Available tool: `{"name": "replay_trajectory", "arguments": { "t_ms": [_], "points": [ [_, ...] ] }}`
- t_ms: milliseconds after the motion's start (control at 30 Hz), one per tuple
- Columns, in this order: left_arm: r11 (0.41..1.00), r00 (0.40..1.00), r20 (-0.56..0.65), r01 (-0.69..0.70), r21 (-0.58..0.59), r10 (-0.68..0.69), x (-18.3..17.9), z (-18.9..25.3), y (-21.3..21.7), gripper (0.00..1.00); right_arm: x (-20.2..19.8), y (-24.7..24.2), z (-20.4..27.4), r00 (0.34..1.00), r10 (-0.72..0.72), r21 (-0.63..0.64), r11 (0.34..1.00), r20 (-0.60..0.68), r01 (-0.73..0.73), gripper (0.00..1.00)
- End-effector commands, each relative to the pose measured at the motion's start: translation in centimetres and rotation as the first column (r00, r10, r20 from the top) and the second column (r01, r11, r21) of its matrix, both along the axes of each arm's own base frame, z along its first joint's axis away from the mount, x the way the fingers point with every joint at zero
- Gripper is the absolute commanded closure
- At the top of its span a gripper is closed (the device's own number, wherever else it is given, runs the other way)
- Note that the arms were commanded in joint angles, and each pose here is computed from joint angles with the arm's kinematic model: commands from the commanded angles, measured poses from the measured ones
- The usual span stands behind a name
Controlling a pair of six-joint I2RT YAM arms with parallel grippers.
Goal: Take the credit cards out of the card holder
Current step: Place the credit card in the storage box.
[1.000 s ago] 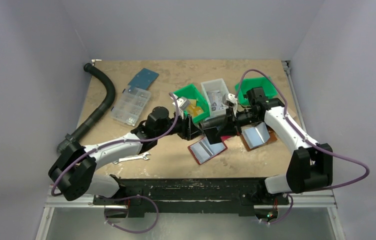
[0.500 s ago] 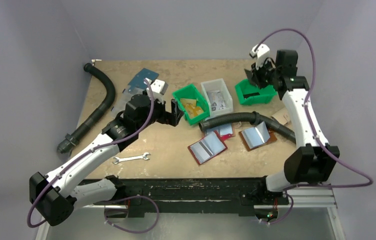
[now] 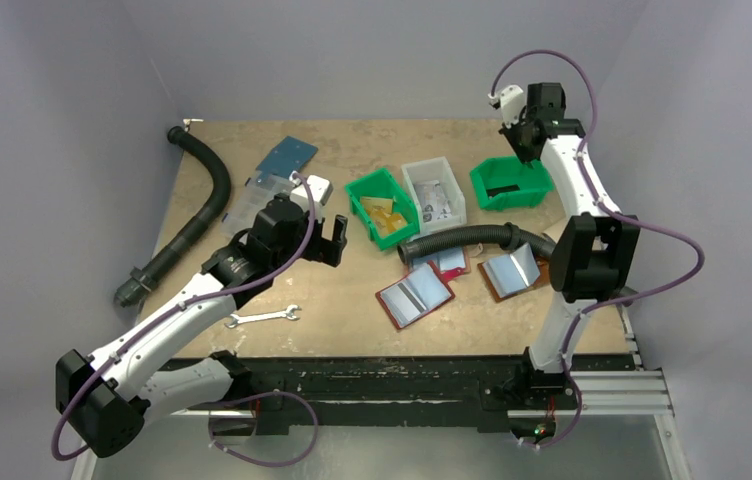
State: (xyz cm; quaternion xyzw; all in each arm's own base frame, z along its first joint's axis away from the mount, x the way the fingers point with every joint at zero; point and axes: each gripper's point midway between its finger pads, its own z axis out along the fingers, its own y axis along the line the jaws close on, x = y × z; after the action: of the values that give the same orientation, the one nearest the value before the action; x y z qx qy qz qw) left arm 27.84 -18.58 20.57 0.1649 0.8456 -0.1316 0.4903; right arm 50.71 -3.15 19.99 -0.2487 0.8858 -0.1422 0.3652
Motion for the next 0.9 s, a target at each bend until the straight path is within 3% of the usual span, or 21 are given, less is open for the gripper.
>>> {"name": "replay_trajectory", "arguments": {
  "t_ms": [0,367,533,633,700,867],
  "points": [
    [1.0,0.999,0.046,-0.024,0.008,0.024,0.3,1.1,0.8,0.01,0.0,-0.7,1.0,1.0,0.017,-0.081,0.997,-0.02,-0.018,1.0],
    [0.999,0.998,0.041,-0.037,0.016,0.036,0.4,0.9,1.0,0.01,1.0,-2.1,-3.9,0.996,-0.025,-0.163,0.987,-0.087,0.01,1.0],
    [0.999,0.999,0.04,-0.034,0.016,0.033,0.4,0.9,1.0,0.01,1.1,-1.4,-5.6,0.992,-0.019,-0.152,0.988,-0.125,-0.001,0.88],
    [0.999,0.999,0.042,-0.033,0.013,0.032,0.3,0.9,1.0,0.01,0.7,0.0,-5.6,0.991,0.007,-0.078,0.997,-0.133,-0.017,0.75],
    [1.0,0.999,0.039,-0.029,0.01,0.029,0.3,0.8,0.9,0.01,0.4,2.4,-4.8,0.99,0.065,0.053,0.997,-0.124,-0.059,0.67],
    [1.0,0.999,0.033,-0.013,0.0,0.013,0.2,0.8,0.6,0.01,-2.0,5.8,-1.9,0.987,0.142,0.249,0.961,-0.082,-0.117,0.59]
  ]
}}
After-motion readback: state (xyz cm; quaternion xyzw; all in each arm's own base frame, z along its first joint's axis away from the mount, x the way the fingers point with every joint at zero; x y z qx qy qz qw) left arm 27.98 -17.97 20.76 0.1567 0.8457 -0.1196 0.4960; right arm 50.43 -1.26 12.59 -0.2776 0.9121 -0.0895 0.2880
